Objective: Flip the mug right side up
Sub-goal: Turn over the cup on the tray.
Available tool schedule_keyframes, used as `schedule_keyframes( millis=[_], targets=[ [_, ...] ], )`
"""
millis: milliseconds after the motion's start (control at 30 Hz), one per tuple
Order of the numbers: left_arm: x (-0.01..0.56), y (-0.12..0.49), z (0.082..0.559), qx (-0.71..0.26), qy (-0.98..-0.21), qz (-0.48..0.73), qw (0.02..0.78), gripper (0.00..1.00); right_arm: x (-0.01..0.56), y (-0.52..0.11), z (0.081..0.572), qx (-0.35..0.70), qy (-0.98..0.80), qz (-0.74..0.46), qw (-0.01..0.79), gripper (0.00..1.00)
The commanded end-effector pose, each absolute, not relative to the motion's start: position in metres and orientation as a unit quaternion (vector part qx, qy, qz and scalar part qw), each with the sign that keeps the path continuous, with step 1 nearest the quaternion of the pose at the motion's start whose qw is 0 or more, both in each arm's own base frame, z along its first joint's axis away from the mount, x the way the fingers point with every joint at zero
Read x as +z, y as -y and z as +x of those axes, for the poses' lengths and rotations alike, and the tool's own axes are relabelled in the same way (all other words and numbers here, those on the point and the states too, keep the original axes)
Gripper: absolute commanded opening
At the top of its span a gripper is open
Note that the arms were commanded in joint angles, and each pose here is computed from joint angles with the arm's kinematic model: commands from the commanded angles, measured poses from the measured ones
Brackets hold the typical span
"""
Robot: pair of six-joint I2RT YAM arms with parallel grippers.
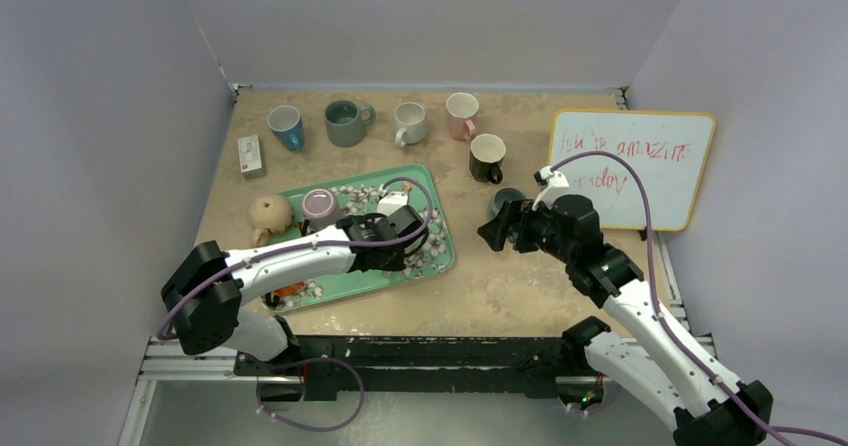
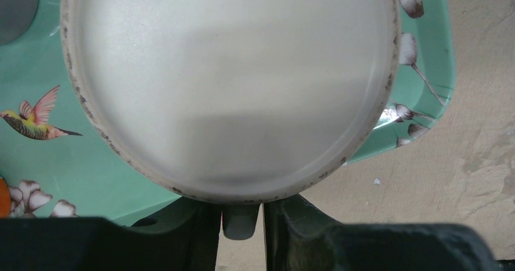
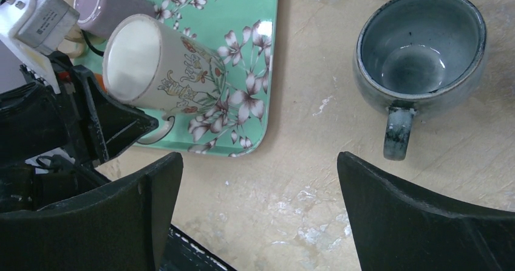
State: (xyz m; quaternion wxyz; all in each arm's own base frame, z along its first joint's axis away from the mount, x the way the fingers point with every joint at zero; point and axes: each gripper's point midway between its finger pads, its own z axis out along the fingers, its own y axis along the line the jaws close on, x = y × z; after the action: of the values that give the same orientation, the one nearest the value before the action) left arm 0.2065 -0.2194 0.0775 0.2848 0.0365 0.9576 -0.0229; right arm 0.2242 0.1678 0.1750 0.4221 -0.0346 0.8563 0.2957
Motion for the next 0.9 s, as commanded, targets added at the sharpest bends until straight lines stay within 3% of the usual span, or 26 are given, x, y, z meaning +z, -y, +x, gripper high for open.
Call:
schedule_keyframes(
  millis=[0, 167, 533, 867],
  targets=[
    [0.091, 0.224, 0.220, -0.023, -0.951, 0.030, 0.306, 0.24, 0.179, -0.168, 0.222, 0.302, -0.849, -0.044, 0.431, 0.99],
    [0.100, 0.225, 0.223, -0.028, -0.947, 0.026, 0.318, 0.01, 0.178, -0.168, 0.221, 0.303, -0.849, -0.045, 0.431, 0.99],
    [0.126, 0.231, 0.237, -0.161, -0.928, -0.060, 0.332, 0.00, 0.188, -0.194, 0.216, 0.399, -0.818, -0.011, 0.415, 0.92],
    [0.152, 0.244, 0.240, -0.257, -0.896, -0.111, 0.345, 0.00, 0.196, -0.228, 0.204, 0.506, -0.790, 0.024, 0.346, 0.82]
  ],
)
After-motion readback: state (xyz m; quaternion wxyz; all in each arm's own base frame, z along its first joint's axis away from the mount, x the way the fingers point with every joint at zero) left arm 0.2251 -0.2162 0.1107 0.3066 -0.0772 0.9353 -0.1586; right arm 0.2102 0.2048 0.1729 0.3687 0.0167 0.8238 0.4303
